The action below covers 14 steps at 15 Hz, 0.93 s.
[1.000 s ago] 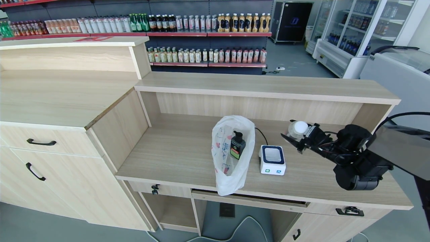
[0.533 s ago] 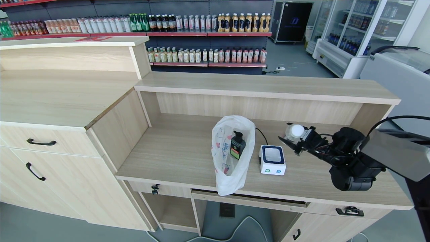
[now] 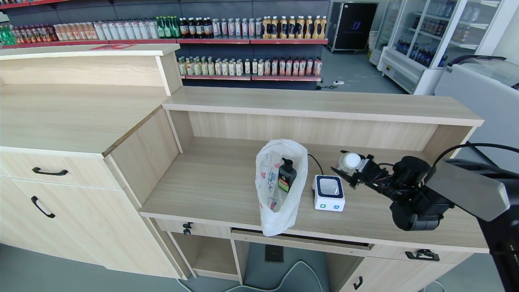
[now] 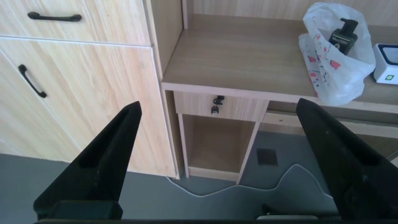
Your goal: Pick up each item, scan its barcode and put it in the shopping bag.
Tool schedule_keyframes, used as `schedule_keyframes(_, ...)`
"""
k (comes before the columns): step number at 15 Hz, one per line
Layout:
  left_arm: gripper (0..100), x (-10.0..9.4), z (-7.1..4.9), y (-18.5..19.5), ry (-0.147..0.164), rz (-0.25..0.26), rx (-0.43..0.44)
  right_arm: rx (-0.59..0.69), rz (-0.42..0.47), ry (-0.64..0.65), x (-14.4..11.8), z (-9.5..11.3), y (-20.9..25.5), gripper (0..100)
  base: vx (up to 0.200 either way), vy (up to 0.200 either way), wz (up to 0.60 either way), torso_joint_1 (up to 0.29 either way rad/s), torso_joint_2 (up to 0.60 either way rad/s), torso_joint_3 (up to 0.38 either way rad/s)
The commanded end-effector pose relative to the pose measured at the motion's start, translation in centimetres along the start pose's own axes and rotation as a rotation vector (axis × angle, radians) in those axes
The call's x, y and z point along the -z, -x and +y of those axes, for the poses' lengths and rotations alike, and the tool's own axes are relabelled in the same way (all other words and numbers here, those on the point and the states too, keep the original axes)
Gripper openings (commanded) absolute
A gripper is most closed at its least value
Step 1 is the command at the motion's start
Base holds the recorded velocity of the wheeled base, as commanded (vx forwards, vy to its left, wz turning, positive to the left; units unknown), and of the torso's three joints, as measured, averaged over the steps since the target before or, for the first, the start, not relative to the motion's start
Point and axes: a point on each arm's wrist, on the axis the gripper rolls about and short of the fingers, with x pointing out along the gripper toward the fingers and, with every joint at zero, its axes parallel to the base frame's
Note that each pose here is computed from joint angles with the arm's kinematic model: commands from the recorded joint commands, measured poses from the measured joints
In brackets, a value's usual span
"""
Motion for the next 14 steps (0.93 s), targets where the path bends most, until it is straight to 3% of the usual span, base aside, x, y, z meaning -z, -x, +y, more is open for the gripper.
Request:
schedule_keyframes(1, 100, 0.0, 0.0, 0.0, 0.0, 0.0, 0.0, -0.006, -0.013, 0.003, 0.1, 0.5, -0.6, 0, 0.0, 0.0, 0.0, 0.0, 0.0, 0.0)
schedule_keyframes(14, 100, 0.0, 0.0, 0.0, 0.001, 0.0, 0.0, -0.026, -0.042, 0.0, 1.0, 2.0, -2.1, 0, 0.0, 0.0, 0.0, 0.0, 0.0, 0.0)
